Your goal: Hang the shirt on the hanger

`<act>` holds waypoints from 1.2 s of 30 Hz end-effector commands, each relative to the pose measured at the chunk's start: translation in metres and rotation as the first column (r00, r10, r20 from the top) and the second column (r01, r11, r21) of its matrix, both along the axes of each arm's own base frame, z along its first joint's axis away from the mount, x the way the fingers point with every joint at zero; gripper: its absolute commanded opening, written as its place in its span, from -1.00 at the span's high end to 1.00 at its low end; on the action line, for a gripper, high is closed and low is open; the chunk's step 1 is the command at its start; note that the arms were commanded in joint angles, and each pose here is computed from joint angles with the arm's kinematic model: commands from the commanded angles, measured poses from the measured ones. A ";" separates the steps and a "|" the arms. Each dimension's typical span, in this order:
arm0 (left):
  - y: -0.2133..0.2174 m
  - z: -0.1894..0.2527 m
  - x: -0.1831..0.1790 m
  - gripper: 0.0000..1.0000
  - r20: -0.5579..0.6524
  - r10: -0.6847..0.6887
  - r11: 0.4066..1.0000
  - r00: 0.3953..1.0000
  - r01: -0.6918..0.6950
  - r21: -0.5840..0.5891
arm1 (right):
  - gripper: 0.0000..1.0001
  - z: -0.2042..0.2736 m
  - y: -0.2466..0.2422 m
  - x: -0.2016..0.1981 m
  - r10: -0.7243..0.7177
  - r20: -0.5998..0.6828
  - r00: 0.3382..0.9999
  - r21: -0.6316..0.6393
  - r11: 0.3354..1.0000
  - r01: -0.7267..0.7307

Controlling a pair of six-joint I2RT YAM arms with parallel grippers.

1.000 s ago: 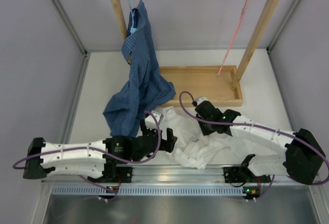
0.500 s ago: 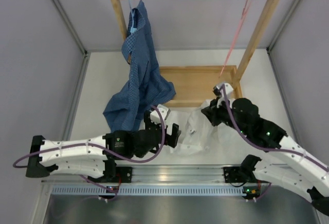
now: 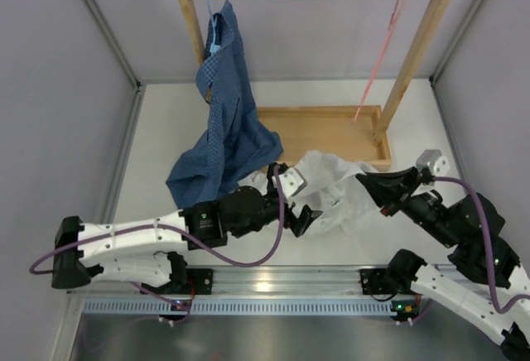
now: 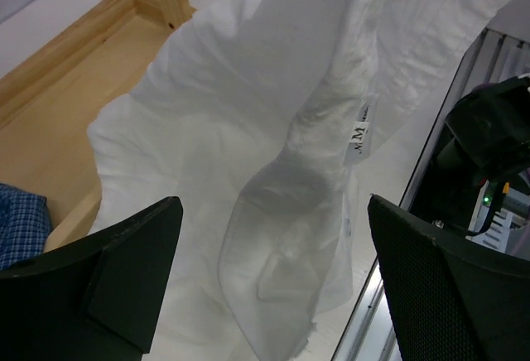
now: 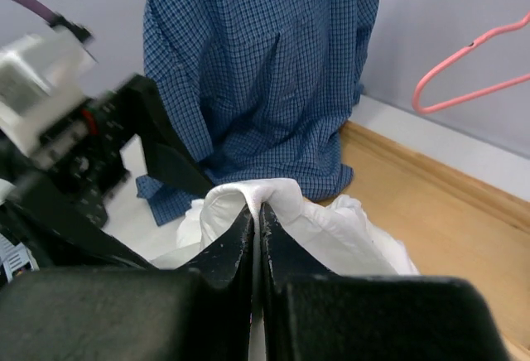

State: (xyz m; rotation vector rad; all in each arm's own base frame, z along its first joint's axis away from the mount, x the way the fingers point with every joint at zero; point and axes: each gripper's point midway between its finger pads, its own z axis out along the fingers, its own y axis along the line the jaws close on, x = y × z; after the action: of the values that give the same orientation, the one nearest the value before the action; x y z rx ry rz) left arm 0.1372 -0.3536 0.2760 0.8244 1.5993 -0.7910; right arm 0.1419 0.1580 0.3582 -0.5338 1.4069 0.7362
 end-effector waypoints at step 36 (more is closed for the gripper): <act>0.073 0.026 0.076 1.00 -0.153 0.512 0.859 0.845 -0.505 0.086 | 1.00 0.035 0.003 -0.004 0.025 0.097 0.995 0.081 0.996 -0.033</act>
State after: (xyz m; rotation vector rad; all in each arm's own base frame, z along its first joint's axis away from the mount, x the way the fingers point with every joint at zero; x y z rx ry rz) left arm 0.1872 -0.3355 0.2209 0.6428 1.9498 -0.6096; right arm 0.1399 0.1551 0.3557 -0.5478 1.3847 0.7222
